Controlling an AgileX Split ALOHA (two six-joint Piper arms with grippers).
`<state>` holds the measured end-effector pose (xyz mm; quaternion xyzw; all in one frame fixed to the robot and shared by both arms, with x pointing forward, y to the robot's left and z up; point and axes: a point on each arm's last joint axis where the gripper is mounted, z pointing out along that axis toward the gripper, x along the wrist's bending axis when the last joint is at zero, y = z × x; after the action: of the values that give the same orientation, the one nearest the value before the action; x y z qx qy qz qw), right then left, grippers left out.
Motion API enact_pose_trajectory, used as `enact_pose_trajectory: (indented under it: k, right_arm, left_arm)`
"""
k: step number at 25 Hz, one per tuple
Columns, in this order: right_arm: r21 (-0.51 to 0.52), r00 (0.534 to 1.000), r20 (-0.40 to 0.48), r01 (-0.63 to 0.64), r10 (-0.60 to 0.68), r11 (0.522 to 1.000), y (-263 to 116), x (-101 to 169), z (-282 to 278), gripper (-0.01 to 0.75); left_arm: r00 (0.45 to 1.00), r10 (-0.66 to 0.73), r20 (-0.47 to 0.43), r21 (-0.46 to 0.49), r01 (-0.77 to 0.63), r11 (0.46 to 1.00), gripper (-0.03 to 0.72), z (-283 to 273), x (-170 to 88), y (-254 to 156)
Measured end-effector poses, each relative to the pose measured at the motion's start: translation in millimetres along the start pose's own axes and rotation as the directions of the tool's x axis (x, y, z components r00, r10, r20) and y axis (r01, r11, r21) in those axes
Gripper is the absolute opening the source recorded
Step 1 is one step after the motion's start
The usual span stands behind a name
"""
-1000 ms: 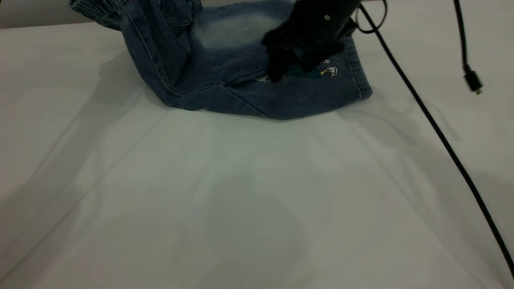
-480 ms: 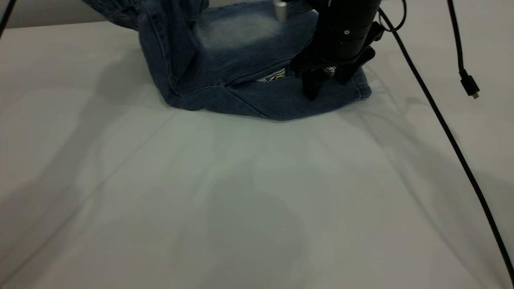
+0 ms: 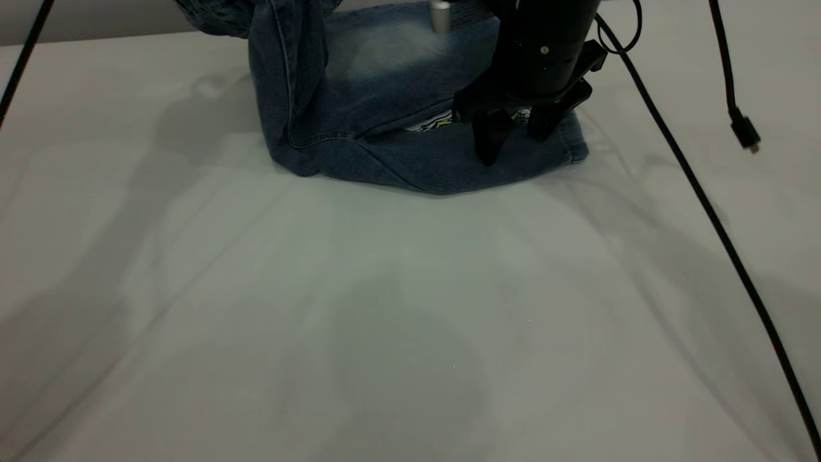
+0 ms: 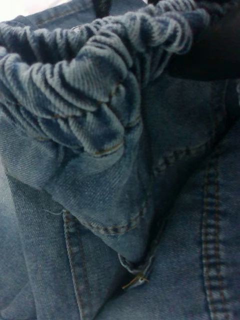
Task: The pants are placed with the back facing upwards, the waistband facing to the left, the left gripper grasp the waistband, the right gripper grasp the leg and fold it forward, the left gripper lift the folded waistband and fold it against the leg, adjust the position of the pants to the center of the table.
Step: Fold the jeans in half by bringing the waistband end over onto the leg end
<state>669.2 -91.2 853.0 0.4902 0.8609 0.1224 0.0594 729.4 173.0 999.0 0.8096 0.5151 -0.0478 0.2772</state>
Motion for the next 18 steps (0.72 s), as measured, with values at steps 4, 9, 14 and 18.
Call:
enact_pose_trajectory:
  k: [4,9,14,18]
  right_arm:
    - [-0.081,0.999,0.039,0.037,-0.034,0.996,26,-3,-44,0.477]
    - [-0.079,0.99,0.119,0.087,-0.077,0.993,44,-15,-77,0.477]
    - [-0.066,0.983,0.184,0.001,0.011,0.998,48,-47,-99,0.477]
    - [-0.073,0.973,0.2,-0.097,0.11,0.993,42,-81,-107,0.477]
  left_arm:
    - [0.999,0.021,0.043,-0.007,-0.02,1.0,0.139,3,-9,2]
    - [0.996,0.067,0.063,-0.017,-0.066,0.998,0.139,12,-30,5]
    - [0.991,0.118,0.057,-0.056,-0.114,0.992,0.139,24,-55,11]
    - [0.986,0.161,0.044,-0.104,-0.155,0.982,0.139,31,-71,16]
